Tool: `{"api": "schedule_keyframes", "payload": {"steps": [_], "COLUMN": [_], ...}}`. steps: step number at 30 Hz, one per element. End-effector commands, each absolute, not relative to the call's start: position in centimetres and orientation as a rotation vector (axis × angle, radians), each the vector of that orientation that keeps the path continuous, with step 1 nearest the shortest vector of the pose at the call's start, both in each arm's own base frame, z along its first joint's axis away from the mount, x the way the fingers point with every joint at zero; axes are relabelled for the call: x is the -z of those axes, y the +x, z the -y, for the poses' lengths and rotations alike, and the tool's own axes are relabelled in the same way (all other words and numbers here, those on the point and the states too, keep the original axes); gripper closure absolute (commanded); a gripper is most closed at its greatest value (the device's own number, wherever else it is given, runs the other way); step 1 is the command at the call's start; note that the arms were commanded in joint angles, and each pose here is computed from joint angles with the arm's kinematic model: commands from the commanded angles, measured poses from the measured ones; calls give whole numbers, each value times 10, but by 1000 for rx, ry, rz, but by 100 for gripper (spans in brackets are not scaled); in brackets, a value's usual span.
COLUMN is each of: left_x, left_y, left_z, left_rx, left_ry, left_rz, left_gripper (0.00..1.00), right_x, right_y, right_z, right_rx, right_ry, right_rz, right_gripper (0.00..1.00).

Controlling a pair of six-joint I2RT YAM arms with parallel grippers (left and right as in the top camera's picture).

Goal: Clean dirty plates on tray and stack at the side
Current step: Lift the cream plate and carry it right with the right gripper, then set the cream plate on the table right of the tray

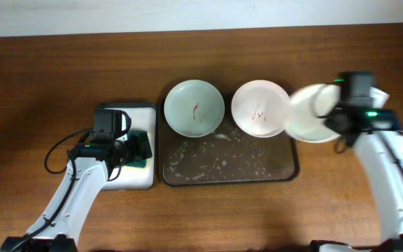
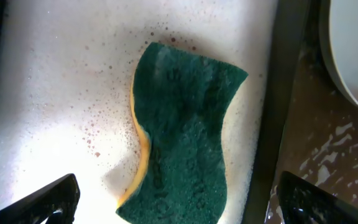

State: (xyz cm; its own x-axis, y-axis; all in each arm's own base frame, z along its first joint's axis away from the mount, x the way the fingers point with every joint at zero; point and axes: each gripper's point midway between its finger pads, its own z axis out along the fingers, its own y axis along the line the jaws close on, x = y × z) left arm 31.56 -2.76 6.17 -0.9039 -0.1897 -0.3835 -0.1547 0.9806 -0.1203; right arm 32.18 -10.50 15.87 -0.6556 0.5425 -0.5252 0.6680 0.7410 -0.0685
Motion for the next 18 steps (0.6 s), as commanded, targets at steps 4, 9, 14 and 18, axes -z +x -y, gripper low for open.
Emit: {"api": "schedule_keyframes", "payload": {"steps": [4,9,14,18], "left_x": [-64,-65,-65,-64], "left_y": [320,320,320,320], "left_z": [27,27,27,27], "left_rx": [117,118,118,118], "left_ry": [-248,-248,-248,-248], "left_rz": [-2716,-2716,-2716,-2716], "left_gripper": [1,0,0,1], "right_x": [-99,-79,-138,-166], "right_y": [287,311,365,404], "right_z": [187,172,99,-23], "right_rx": [102,-250,-681,-617], "right_ry": [1443,1321,738,19], "right_rz": [-2463,-2525,-2501,-2549], "right_gripper": [96,42,36,34]}}
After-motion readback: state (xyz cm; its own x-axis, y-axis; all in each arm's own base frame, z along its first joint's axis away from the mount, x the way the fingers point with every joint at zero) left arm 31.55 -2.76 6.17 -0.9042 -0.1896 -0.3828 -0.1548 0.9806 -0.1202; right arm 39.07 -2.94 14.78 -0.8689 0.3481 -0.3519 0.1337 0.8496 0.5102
